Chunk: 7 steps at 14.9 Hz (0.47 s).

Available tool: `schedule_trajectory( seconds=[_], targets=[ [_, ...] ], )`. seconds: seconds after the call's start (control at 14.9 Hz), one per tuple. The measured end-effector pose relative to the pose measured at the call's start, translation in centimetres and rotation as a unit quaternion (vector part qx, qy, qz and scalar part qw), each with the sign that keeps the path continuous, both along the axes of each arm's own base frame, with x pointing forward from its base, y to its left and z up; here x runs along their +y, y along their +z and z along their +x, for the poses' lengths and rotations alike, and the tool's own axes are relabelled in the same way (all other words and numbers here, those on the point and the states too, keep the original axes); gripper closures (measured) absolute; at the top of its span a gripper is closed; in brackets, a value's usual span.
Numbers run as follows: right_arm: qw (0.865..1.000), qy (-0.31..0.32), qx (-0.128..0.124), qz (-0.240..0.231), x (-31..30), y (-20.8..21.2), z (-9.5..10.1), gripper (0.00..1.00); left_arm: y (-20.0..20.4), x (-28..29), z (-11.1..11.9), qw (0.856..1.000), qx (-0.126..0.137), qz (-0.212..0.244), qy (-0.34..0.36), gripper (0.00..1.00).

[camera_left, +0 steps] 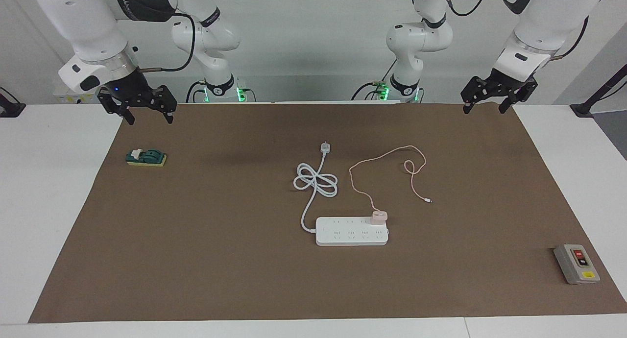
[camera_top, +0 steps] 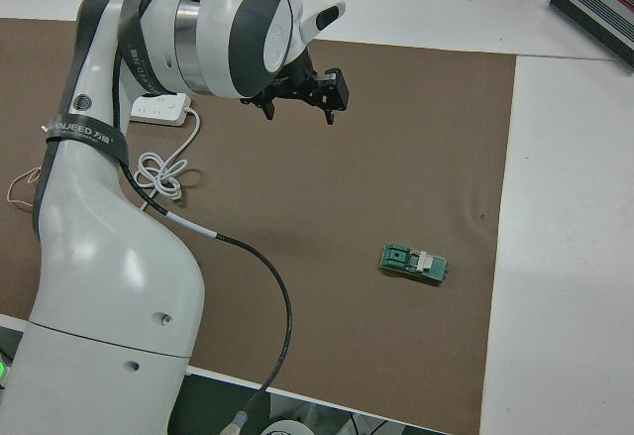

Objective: Unplug charger and place it aside

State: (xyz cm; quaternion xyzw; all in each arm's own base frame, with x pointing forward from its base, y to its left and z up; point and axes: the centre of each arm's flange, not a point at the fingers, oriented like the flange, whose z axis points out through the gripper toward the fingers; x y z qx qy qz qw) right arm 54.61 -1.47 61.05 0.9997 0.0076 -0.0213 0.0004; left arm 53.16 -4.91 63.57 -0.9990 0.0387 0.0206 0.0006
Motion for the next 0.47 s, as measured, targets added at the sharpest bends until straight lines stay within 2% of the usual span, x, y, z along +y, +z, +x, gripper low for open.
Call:
schedule_trajectory(
  seconds=[0.27,0.4,0.47],
  targets=[
    [1.0,0.0,0.0,0.0,0.0,0.0,0.0,0.0,0.0,0.01,0.0,1.0,0.0,0.0,0.003,0.0],
    [1.0,0.0,0.0,0.0,0.01,0.0,0.0,0.0,-0.03,0.05,0.03,0.999,0.0,0.002,0.052,0.0],
    [1.0,0.0,0.0,0.0,0.04,0.0,0.0,0.0,-0.21,0.02,0.12,0.994,0.001,0.004,0.105,0.0]
  ],
)
